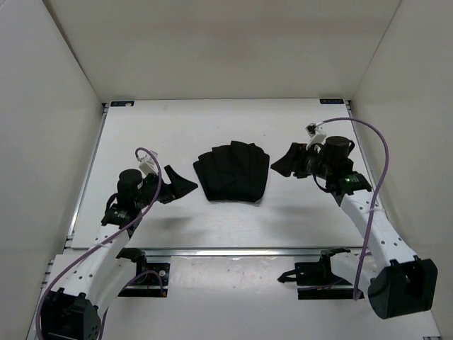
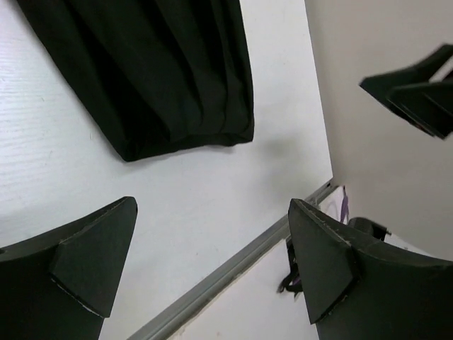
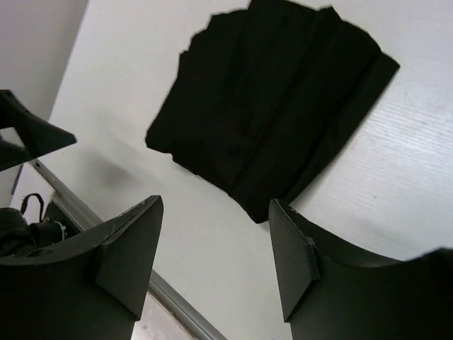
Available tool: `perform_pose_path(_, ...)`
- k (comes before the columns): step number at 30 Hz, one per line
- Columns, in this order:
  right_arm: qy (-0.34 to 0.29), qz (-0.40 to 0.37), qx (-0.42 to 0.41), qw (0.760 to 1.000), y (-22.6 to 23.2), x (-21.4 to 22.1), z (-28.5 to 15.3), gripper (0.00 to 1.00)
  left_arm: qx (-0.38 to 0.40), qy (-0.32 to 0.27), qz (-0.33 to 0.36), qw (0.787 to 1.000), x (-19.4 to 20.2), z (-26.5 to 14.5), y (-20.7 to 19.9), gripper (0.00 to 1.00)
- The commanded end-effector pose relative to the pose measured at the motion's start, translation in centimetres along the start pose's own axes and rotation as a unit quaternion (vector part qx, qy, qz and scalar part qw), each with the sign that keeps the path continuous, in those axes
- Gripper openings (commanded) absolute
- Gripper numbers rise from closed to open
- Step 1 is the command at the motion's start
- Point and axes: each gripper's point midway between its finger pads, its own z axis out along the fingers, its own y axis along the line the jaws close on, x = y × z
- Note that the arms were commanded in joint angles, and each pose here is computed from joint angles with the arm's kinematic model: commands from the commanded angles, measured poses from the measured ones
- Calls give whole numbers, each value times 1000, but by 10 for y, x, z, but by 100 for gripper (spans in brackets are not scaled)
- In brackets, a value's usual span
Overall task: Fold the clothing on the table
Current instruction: Fold the skirt
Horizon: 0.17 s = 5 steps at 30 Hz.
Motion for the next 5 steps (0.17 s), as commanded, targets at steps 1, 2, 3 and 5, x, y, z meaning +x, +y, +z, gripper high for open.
perform_pose_path(1,20,-10,5,1000,-7,7,15,59,-5,15,27,1000,6,-6,-4,99)
perform_pose_path(2,33,-13,23,999,-13,10,25,59,-10,17,29,999,7,-8,0,99)
perform_pose_path(3,44,-33,31,998,-10,11,31,60,-10,32,31,999,14,-8,2,99)
perform_pose_path(5,88,-47,74,992,-25,21,56,65,-28,36,26,999,14,-8,12,98)
